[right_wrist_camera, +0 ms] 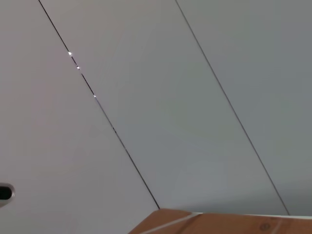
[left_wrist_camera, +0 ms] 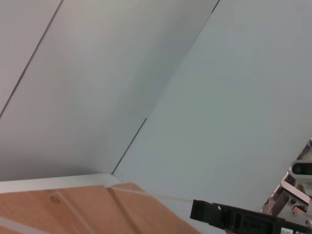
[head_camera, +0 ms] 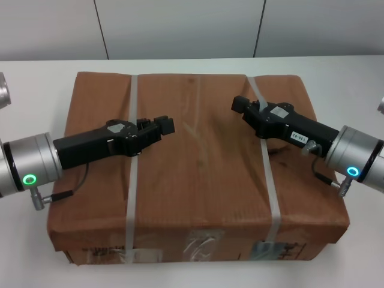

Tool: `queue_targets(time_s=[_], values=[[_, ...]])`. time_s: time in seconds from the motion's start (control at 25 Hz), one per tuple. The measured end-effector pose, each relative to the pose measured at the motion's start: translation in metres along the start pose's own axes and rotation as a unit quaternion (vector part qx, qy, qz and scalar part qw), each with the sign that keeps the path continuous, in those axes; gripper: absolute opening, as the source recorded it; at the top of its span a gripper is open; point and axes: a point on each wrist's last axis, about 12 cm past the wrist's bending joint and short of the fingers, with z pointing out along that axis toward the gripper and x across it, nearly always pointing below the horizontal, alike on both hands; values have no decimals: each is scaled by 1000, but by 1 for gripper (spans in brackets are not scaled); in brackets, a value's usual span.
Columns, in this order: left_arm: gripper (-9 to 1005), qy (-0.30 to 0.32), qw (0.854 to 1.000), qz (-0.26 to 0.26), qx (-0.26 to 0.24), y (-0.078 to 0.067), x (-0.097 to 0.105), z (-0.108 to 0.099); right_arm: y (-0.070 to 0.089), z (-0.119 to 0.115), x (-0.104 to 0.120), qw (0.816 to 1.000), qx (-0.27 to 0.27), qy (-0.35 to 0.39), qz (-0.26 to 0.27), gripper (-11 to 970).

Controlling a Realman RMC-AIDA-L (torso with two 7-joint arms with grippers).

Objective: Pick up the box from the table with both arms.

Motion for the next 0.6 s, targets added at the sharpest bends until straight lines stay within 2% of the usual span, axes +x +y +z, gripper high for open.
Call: queue_targets(time_s=[0.6], values=[[158, -3, 1000, 3, 6, -1, -2, 0, 1, -1, -1, 1000, -3, -6, -1, 36]])
